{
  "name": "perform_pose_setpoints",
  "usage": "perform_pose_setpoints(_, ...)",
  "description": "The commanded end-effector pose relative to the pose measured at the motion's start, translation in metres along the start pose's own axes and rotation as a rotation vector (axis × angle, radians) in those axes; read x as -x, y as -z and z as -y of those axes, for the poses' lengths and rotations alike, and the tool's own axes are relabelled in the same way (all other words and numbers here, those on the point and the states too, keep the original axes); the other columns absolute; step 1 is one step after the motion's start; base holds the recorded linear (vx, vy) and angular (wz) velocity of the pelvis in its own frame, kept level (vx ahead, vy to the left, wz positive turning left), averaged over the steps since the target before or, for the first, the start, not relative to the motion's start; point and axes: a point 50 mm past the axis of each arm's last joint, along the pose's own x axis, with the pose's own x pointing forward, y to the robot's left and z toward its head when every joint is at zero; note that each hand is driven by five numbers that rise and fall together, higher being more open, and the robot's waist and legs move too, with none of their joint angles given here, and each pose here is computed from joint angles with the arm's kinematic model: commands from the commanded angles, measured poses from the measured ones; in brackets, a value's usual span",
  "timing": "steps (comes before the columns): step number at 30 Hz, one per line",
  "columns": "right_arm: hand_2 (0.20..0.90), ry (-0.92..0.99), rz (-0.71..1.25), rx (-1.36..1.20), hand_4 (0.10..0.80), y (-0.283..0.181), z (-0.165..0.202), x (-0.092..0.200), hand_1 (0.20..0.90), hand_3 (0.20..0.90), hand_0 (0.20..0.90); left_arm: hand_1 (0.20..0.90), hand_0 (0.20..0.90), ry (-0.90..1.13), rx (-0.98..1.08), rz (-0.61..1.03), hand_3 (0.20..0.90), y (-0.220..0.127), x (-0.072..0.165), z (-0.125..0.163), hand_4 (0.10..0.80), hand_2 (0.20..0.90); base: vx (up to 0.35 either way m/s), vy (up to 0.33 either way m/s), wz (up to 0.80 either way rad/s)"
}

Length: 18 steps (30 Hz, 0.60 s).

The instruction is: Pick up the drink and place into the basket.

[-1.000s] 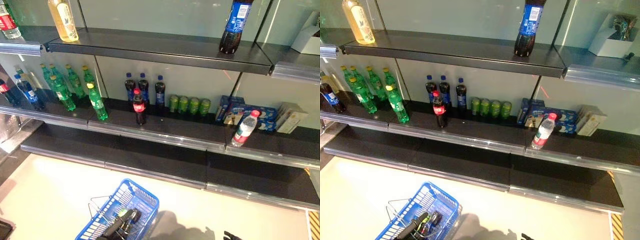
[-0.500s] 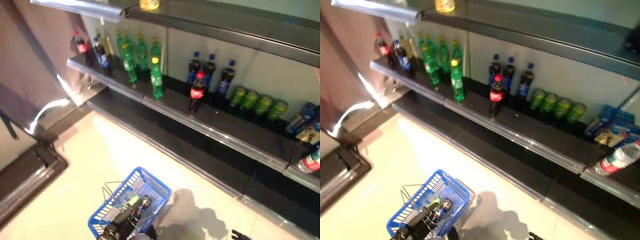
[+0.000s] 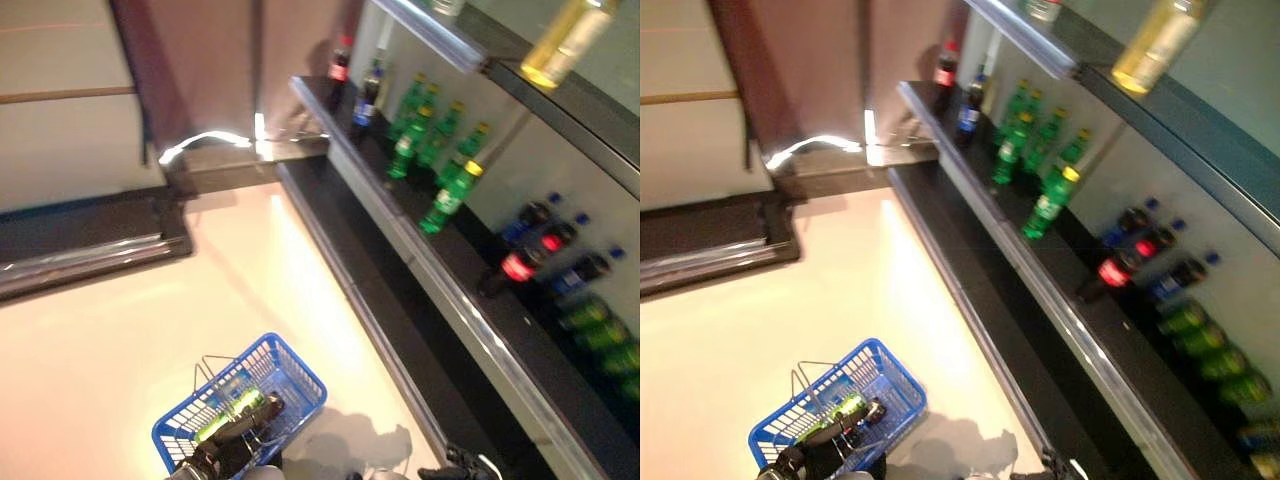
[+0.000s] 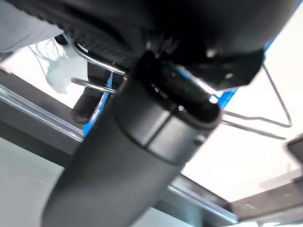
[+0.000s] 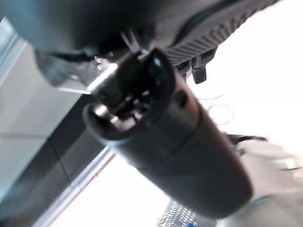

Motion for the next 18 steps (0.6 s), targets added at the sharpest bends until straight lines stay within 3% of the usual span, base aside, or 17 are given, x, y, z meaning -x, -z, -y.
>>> perform_pose_setpoints(1, 0.900, 0.072, 0.072, -0.049, 0.800, -0.022, 0.012, -0.004, 0.900, 0.900, 0.900, 0.300, 0.300, 0.432, -0.083, 0.117, 0.200, -0.029, -0.022, 0.080, 0.100, 0.300, 0.268, 0.110, 1.00)
perform_pose_setpoints(7, 0.900, 0.114, 0.066, -0.055, 0.800, -0.027, 0.020, -0.004, 0.900, 0.900, 0.900, 0.300, 0.300, 0.485, -0.092, 0.081, 0.200, -0.010, -0.017, 0.076, 0.100, 0.300, 0.383, 0.177, 0.76)
perform_pose_setpoints(11, 0.900, 0.223, 0.037, -0.160, 0.800, -0.016, 0.040, 0.001, 0.900, 0.900, 0.900, 0.300, 0.300, 0.518, -0.124, -0.018, 0.200, 0.003, -0.021, 0.081, 0.100, 0.300, 0.410, 0.175, 1.13)
perform_pose_setpoints(18, 0.900, 0.200, 0.060, -0.078, 0.800, -0.020, 0.047, 0.002, 0.900, 0.900, 0.900, 0.300, 0.300, 0.531, -0.057, -0.040, 0.200, 0.015, -0.021, 0.084, 0.100, 0.300, 0.399, -0.011, 0.98)
